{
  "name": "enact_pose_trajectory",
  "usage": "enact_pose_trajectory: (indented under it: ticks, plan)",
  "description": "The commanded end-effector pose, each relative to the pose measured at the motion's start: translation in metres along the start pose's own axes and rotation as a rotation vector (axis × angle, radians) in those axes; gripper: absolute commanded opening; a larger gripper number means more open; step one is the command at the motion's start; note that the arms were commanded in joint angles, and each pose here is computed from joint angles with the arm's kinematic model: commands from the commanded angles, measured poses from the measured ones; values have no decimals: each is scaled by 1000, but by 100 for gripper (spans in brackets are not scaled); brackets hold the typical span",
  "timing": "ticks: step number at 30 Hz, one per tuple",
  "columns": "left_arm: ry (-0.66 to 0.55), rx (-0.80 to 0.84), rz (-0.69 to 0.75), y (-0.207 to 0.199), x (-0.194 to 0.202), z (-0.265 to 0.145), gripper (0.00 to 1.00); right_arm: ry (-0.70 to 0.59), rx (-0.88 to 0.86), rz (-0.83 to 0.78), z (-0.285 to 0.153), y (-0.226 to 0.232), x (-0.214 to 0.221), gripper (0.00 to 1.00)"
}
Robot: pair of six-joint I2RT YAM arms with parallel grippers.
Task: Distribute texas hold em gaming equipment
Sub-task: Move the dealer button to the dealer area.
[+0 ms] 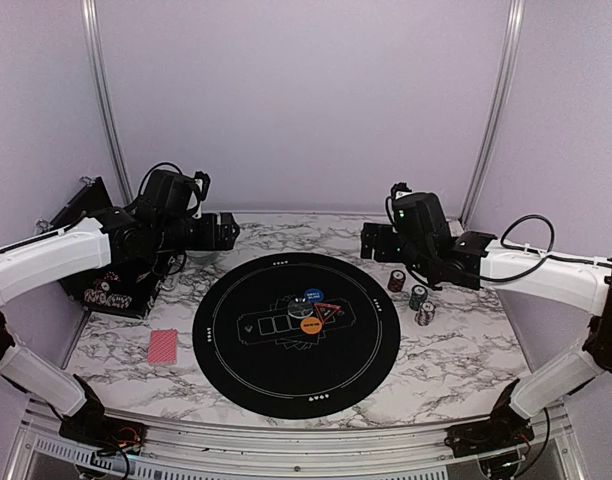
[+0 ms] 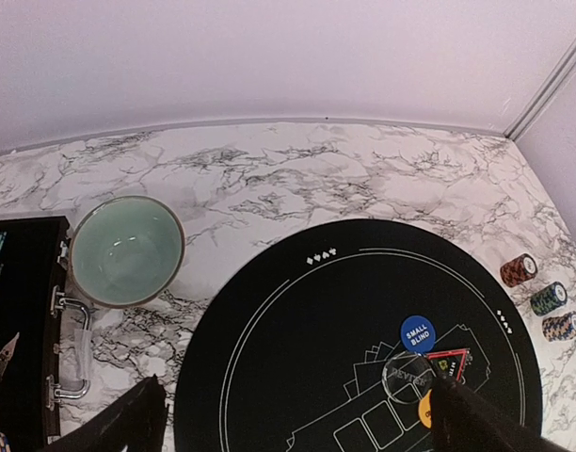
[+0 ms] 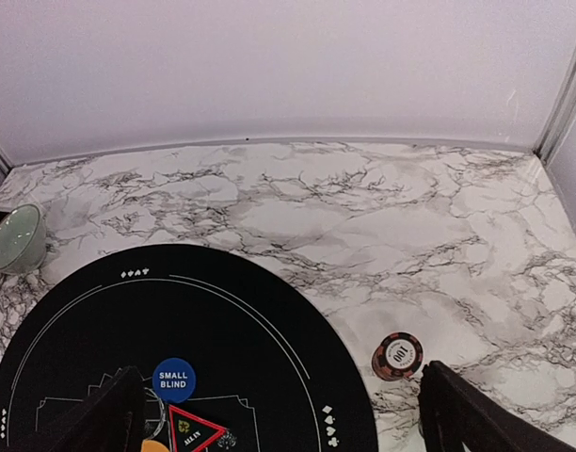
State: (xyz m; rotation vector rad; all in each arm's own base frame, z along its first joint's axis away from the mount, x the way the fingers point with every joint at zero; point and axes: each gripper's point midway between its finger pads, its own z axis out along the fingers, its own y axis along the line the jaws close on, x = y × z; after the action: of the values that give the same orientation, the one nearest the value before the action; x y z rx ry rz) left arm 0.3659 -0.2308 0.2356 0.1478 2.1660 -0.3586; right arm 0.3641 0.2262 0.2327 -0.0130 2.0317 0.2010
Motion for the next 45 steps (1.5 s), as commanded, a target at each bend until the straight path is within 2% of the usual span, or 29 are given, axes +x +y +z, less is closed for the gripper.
enact_pose_trajectory:
  ticks: [1, 8, 13, 23, 45]
  plan:
    - [-49, -6, -46, 2, -14, -8, 99, -33, 20, 6, -8, -7, -12, 98]
    - [32, 74, 21, -15, -4, 0, 99, -51, 18, 0, -14, -8, -20, 98]
    - [138, 113, 33, -27, 19, 18, 99, -61, -8, -30, -20, -5, -26, 98]
    - [259, 150, 60, -56, 62, 44, 99, -92, -39, -56, -30, -1, -41, 99]
    - [477, 54, 234, -111, 138, 100, 99, -158, -73, -42, -55, -11, -49, 98]
